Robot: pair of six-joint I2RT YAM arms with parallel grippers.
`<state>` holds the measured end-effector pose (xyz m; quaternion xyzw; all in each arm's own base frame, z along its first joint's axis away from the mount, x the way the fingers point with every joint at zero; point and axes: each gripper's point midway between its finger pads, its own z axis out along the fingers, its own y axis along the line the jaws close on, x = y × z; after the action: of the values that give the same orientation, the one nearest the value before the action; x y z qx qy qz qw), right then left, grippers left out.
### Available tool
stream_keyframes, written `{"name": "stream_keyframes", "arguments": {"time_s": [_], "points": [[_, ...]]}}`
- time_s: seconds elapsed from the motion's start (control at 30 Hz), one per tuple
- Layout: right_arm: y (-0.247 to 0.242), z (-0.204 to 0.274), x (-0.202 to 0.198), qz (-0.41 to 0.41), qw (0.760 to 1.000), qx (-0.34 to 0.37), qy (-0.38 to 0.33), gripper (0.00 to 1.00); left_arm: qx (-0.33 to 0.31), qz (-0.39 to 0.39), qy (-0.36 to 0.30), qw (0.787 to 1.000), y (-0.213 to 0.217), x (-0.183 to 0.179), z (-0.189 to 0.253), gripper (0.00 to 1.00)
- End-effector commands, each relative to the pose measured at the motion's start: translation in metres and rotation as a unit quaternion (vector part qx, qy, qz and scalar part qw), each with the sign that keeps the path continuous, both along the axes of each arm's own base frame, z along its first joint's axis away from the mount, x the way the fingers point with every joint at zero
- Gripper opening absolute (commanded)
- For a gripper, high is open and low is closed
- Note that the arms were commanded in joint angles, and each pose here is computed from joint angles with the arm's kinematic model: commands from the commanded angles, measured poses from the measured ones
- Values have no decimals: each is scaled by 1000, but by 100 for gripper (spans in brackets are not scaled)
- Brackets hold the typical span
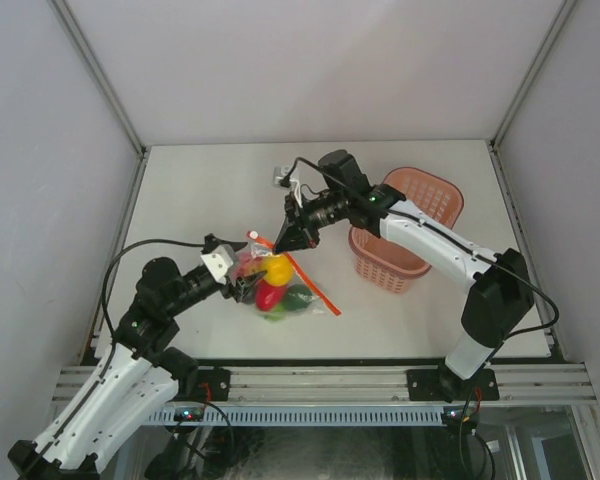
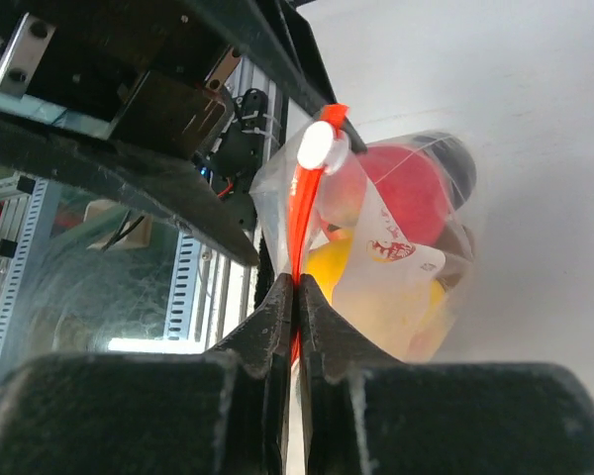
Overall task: Open the zip-top bag and remove the fake food
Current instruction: Adjust the zipper food storage bag at the center of the board.
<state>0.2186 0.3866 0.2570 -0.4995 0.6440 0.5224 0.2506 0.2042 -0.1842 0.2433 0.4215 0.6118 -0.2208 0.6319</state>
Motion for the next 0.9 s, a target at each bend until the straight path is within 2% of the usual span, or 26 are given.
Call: {"name": "stream_keyframes", "arguments": {"time_s": [0.0, 0.07, 0.13, 0.23, 0.3, 0.5, 0.6, 0.67, 0.73, 0.87], "points": [[-23, 43, 3, 16, 997, 68, -38, 0, -76, 51, 38, 995, 12, 14, 27, 82], [-30, 51, 2, 25, 995, 83, -50, 0, -99, 41, 70, 992, 11, 15, 33, 88], [-37, 55, 1, 33, 993, 91, -72, 0, -140, 15, 111, 984, 7, 15, 43, 89], [-44, 58, -3, 47, 989, 97, -97, 0, -228, -46, 181, 956, 1, 13, 59, 90], [-49, 61, -5, 55, 987, 104, -112, 0, -266, -78, 198, 940, -3, 9, 69, 92], [-52, 63, -9, 70, 982, 112, -136, 0, -282, -104, 78, 951, -6, -6, 95, 94], [-52, 61, -10, 73, 982, 112, -135, 0, -261, -111, 23, 959, -15, -12, 89, 92], [-52, 61, -12, 76, 981, 113, -136, 0, -241, -119, -5, 963, -22, -13, 81, 85], [-53, 61, -13, 79, 981, 115, -136, 0, -229, -120, -18, 966, -25, -11, 76, 79], [-53, 62, -20, 92, 979, 120, -133, 0, -229, -101, -10, 968, -26, 3, 68, 75]]}}
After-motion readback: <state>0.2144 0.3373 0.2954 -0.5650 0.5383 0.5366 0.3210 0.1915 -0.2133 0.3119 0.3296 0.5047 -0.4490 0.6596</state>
